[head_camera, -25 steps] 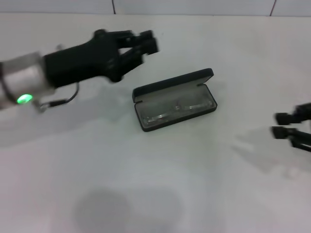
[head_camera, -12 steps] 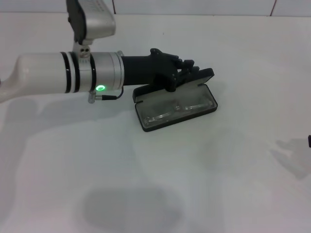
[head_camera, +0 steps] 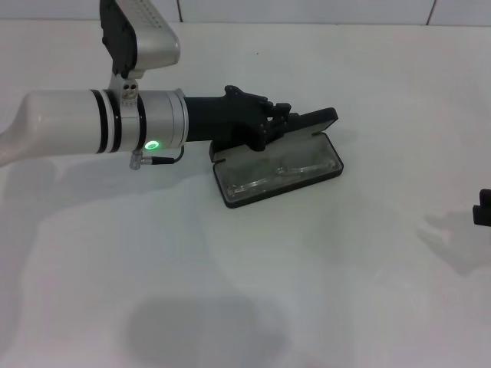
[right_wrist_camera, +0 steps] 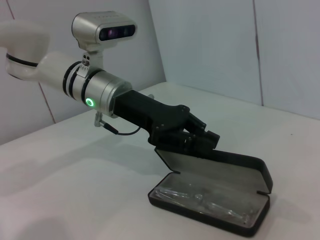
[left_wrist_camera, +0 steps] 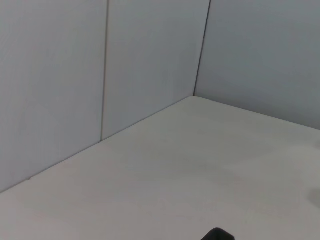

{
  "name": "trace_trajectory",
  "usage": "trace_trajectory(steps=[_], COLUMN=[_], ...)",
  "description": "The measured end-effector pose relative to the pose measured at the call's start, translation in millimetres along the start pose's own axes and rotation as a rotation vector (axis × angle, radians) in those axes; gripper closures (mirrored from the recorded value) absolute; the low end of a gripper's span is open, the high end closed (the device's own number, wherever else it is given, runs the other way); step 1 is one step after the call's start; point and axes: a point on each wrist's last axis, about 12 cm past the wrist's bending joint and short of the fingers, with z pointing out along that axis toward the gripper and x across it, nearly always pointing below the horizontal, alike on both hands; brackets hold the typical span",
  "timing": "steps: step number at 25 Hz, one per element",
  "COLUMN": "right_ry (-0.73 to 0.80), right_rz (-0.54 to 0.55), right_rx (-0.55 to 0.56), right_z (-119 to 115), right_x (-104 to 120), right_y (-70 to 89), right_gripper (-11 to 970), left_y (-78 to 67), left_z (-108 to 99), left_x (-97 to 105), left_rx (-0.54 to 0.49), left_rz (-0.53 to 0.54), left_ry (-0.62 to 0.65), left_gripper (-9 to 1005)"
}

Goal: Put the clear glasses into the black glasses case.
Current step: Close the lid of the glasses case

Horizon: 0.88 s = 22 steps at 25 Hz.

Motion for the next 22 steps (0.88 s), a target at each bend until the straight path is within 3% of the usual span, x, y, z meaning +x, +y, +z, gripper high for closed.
trace_trajectory(steps=[22], right_ry=[-0.009], right_rz=[-0.007], right_rx=[-0.008], right_z=[8], right_x=[-4], right_y=[-4.3], right_gripper=[717], left_y=[-10.8], left_z=[3], left_x=[19], left_rx=[0.045], left_rz=[0.012], left_ry=[0.109], left_gripper=[701])
